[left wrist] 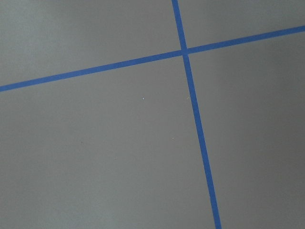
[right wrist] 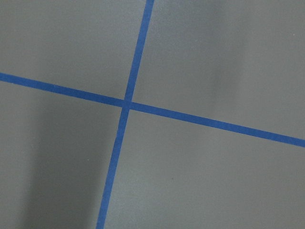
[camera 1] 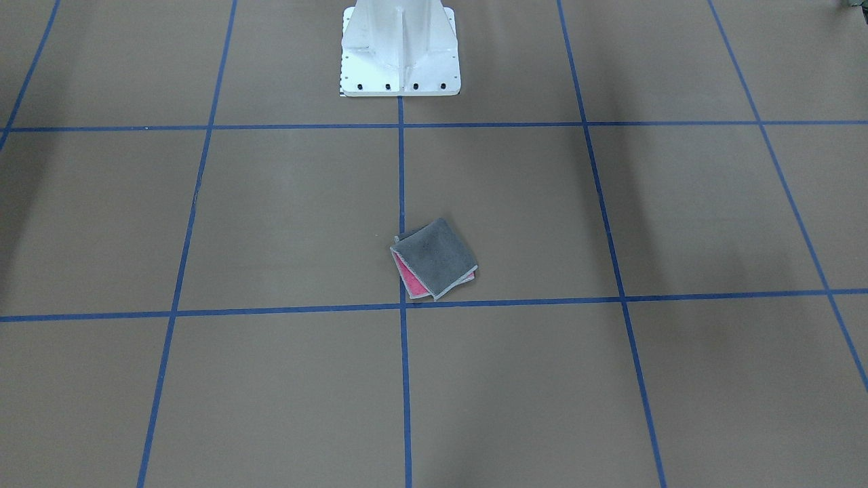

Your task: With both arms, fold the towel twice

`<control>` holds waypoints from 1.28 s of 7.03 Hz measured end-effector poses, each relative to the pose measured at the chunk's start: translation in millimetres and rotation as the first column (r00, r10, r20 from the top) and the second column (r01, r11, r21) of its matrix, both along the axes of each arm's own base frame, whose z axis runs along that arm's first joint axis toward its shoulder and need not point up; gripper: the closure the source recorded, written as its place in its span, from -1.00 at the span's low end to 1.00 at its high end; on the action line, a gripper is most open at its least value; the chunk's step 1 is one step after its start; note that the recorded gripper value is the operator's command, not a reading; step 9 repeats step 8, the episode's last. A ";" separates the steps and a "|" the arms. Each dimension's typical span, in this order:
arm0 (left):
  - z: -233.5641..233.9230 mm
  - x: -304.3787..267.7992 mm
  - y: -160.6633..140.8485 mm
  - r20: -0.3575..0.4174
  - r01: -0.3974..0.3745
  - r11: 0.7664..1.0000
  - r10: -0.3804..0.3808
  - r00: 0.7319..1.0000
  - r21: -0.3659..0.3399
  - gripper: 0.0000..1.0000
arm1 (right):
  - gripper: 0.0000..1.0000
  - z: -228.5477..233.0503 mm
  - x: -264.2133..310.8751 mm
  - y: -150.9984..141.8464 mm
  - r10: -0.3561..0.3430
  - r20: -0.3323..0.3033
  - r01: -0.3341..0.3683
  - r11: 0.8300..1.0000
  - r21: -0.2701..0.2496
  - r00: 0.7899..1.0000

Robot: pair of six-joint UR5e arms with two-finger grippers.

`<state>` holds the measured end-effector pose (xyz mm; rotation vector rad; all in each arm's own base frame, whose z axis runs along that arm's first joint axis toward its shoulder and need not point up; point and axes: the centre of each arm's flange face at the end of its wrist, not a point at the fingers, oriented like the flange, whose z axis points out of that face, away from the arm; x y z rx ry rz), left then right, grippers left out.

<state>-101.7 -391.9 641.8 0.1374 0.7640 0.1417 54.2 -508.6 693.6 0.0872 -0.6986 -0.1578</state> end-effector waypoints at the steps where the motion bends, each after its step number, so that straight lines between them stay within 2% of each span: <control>1: -0.7 0.8 0.7 -0.002 -0.004 1.000 0.004 1.000 0.007 -1.00 | -0.99 1.5 0.1 3.8 0.007 -0.001 -0.007 1.000 -0.006 1.000; 3: -8.3 0.9 -3.5 0.000 -0.008 0.999 0.008 1.000 0.042 -1.00 | -1.00 -3.1 4.0 8.3 0.050 -0.005 -0.050 0.998 -0.024 0.999; 5: -12.4 1.3 -4.8 0.001 -0.009 0.998 0.009 1.000 0.055 -1.00 | -1.00 -7.0 30.1 20.6 0.122 -0.010 -0.122 0.992 -0.033 0.993; 9: -12.0 1.2 -4.4 0.002 -0.009 0.998 0.009 1.000 0.056 -1.00 | -1.00 -12.5 41.9 39.6 0.145 -0.008 -0.145 0.989 -0.028 0.989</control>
